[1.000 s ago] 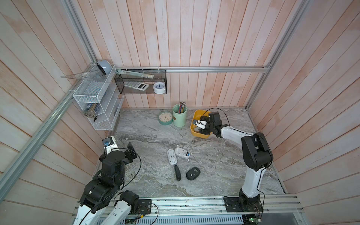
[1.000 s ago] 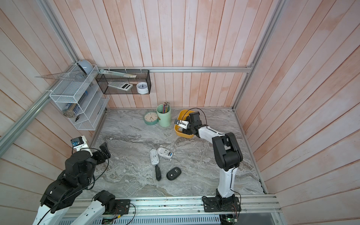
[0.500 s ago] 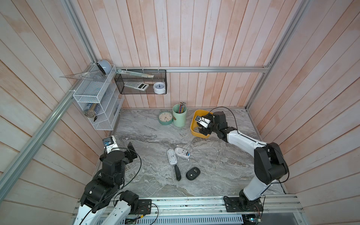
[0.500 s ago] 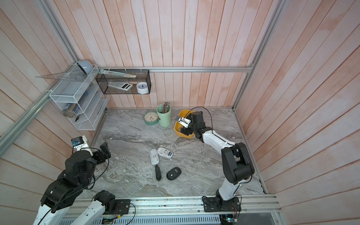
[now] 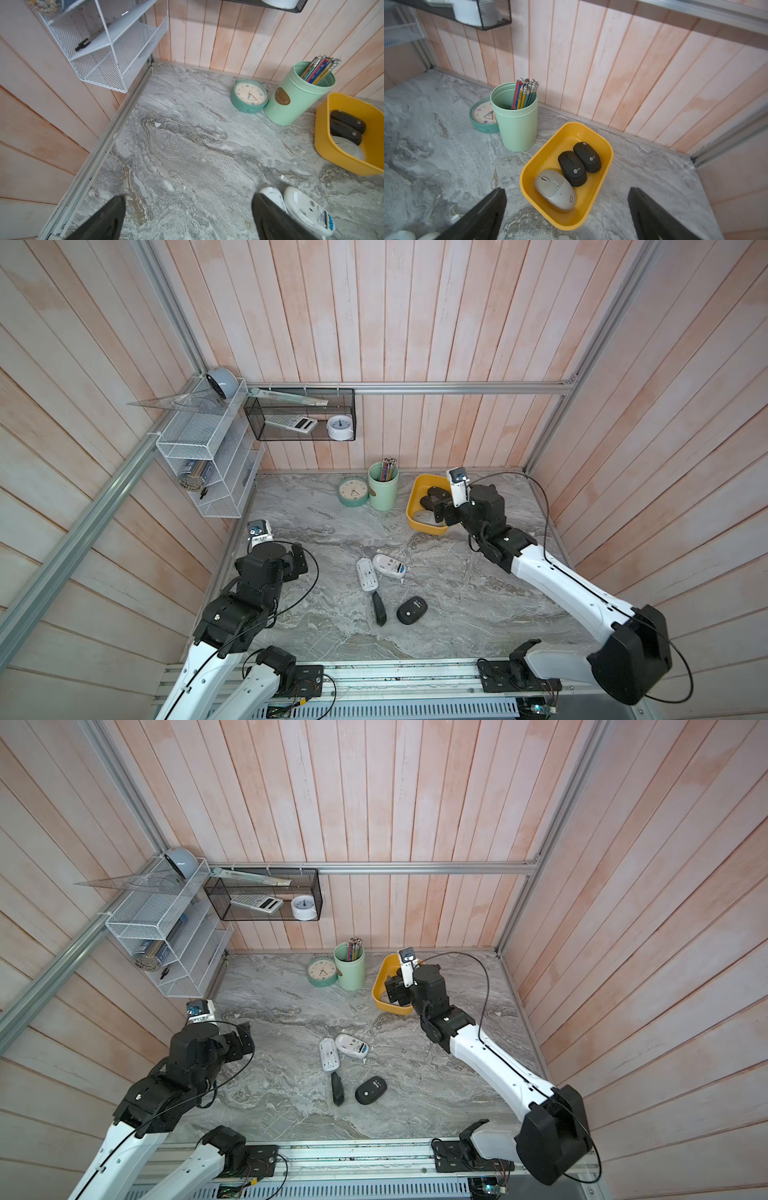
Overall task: Put the mouse in the storage box
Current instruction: Pick up the mouse from the center of the board, then place the mouse in the storage box.
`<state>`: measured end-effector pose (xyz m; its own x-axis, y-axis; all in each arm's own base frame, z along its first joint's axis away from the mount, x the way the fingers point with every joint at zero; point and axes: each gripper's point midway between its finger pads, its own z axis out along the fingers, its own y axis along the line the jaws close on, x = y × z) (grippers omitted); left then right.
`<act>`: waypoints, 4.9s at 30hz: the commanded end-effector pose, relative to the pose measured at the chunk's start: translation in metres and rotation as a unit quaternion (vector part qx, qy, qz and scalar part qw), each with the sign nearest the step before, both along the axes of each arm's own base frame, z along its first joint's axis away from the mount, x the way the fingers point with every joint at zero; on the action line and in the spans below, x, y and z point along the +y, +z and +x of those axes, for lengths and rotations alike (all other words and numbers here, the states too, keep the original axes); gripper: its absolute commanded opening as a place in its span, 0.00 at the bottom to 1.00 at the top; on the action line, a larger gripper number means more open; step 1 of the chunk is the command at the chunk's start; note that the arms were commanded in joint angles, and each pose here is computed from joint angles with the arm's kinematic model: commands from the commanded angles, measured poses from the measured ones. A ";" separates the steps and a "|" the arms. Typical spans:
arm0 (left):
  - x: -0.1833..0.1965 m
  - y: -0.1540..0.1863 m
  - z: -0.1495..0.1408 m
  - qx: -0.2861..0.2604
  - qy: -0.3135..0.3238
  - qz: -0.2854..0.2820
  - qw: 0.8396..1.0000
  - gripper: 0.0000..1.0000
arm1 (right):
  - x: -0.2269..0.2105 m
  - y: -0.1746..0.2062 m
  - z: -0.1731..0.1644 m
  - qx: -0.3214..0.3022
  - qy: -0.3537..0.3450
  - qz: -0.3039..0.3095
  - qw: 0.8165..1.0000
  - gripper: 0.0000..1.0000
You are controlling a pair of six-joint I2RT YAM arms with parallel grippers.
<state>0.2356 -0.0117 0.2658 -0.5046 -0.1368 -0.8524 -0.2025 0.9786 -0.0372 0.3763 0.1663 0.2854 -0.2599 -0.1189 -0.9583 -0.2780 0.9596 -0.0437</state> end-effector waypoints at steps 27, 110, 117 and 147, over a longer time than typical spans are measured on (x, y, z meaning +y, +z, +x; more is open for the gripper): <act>-0.109 -0.153 0.024 0.165 -0.018 -0.295 0.941 1.00 | 0.105 -0.155 -0.138 0.244 0.208 -0.068 0.945 0.97; -0.050 -0.134 0.003 0.037 0.037 -0.266 0.962 1.00 | 0.174 -0.227 -0.092 0.296 0.192 -0.290 0.890 0.20; -0.054 -0.130 0.003 0.041 0.025 -0.266 0.963 1.00 | 0.153 -0.183 -0.071 0.308 0.166 -0.179 0.920 0.17; -0.062 -0.135 0.004 0.038 0.004 -0.279 0.960 1.00 | 0.054 -0.138 0.173 0.311 -0.051 0.274 0.909 0.12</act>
<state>0.2382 -0.0722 0.1295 -0.5653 -0.5716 -0.5947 -0.2573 0.8072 -0.5313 0.5348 0.2092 0.1336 -0.7734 0.3483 -0.5296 0.0160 0.8459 0.5330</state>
